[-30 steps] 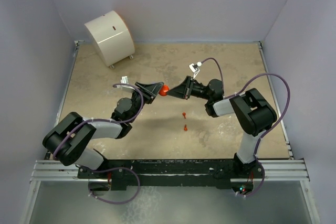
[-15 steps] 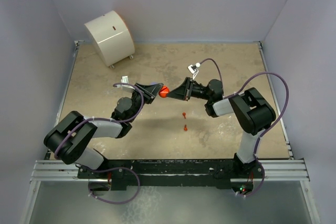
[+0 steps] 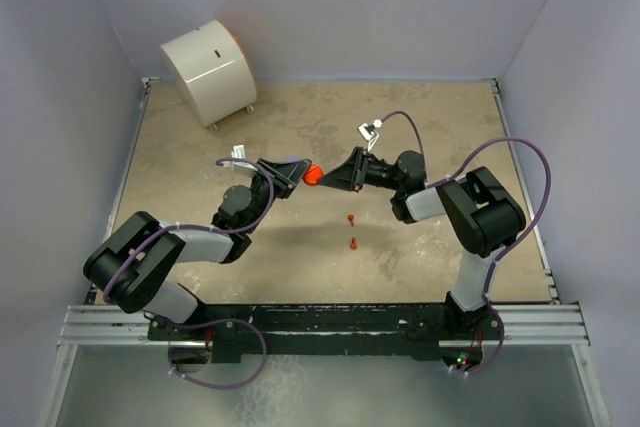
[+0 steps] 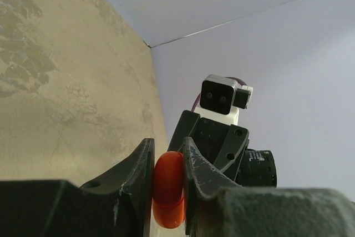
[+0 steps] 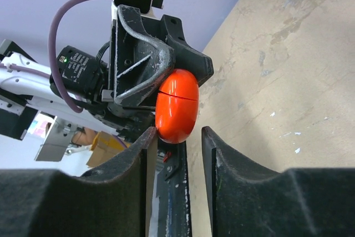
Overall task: Insert the wireless bluetooth earbuds into the charging case
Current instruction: Open the charging case.
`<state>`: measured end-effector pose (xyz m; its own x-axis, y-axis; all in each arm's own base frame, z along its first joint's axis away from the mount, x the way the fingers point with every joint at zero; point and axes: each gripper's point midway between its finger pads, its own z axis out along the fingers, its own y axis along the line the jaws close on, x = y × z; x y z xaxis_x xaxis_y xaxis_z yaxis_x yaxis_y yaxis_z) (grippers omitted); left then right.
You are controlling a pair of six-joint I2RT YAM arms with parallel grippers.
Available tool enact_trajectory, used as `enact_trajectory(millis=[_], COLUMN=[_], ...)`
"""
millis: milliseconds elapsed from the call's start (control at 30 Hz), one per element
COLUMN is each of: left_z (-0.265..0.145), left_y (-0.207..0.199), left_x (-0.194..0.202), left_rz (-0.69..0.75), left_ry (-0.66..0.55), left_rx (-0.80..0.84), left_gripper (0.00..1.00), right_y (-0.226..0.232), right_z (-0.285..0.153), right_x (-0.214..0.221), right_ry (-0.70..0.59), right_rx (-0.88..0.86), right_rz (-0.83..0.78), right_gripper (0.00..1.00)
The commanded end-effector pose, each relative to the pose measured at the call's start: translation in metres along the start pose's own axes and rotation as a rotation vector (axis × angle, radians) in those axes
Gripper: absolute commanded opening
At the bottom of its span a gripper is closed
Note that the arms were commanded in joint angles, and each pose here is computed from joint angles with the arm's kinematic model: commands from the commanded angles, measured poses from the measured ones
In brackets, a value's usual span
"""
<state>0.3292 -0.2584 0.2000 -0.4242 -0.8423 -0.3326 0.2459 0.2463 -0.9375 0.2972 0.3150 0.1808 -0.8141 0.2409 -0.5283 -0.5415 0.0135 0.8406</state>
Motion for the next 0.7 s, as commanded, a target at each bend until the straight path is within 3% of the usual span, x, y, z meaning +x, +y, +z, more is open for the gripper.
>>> enact_trajectory(millis=[0,200,467,667], left_z=[0.000,-0.001,0.003,0.014], left_y=[-0.002,0.019,0.032,0.032], left_x=[-0.007,-0.019,-0.027,-0.028], left_rz=[0.000,-0.008,-0.038,-0.088], left_ry=[-0.030,-0.093,-0.145,-0.162], left_rx=[-0.002,-0.132,-0.220,-0.231], left_gripper=[0.00,0.00,0.00,0.00], right_y=[0.008,-0.006,-0.016,-0.024], right_z=[-0.001,-0.001,-0.010,-0.001], right_x=[-0.018,-0.037,-0.101,-0.109], right_ry=[-0.034,-0.094,-0.263,-0.279], right_rx=[-0.018,0.121,0.530,0.813], right_rz=[-0.094,-0.173,-0.459,-0.586], right_gripper=[0.47,0.63,0.70,0.73])
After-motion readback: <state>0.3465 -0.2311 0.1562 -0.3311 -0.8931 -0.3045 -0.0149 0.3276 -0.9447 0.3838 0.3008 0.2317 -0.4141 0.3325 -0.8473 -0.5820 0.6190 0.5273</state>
